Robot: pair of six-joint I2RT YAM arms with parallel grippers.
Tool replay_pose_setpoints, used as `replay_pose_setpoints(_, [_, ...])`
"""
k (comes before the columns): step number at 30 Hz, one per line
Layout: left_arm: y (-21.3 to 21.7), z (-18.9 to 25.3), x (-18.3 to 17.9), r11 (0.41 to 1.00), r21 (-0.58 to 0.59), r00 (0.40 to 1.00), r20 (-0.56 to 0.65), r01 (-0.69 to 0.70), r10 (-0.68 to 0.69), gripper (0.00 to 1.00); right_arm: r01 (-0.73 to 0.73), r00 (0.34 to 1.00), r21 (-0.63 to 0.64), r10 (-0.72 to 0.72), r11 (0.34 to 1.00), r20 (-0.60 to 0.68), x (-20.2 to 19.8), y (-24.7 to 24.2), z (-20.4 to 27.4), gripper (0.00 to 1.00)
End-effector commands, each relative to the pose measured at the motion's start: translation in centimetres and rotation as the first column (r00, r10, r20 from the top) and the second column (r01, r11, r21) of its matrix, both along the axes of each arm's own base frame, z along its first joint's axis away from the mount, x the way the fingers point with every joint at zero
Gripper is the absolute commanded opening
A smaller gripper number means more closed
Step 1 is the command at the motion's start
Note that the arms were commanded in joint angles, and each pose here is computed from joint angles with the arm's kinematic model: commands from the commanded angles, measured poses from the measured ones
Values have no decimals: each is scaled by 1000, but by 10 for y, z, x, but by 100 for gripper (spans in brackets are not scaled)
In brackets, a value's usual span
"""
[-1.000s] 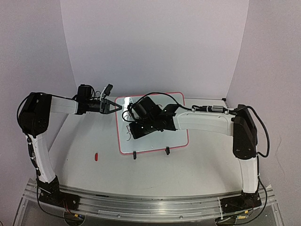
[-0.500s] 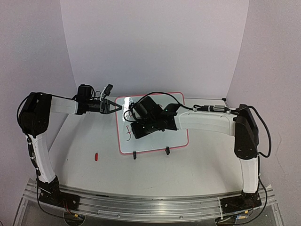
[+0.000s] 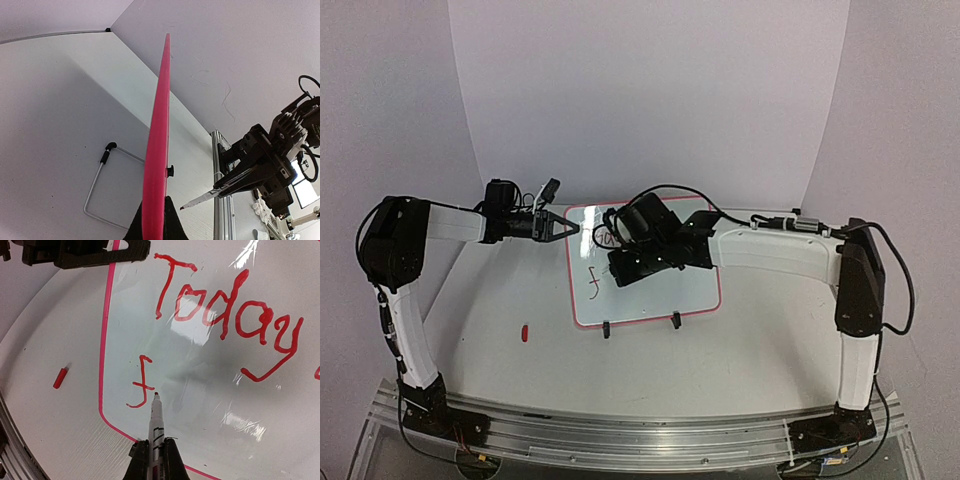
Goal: Write a sentence on the whiteboard
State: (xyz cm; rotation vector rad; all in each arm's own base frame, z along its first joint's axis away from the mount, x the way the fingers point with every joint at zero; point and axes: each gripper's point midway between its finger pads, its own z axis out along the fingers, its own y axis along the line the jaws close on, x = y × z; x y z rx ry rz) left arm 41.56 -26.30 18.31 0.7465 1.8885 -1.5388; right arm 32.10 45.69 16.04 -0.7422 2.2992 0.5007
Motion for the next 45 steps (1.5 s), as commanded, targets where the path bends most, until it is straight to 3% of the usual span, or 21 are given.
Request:
replay_pose_setpoints(1, [0, -21, 13, 994, 69, 994, 77, -79, 73, 0, -27, 999, 95, 24, 995, 28, -4, 3, 38, 0])
replay_pose_setpoints(45, [0, -23, 13, 995, 69, 995, 72, -78, 73, 0, 56, 997, 7, -56, 998, -49, 19, -2, -16, 0])
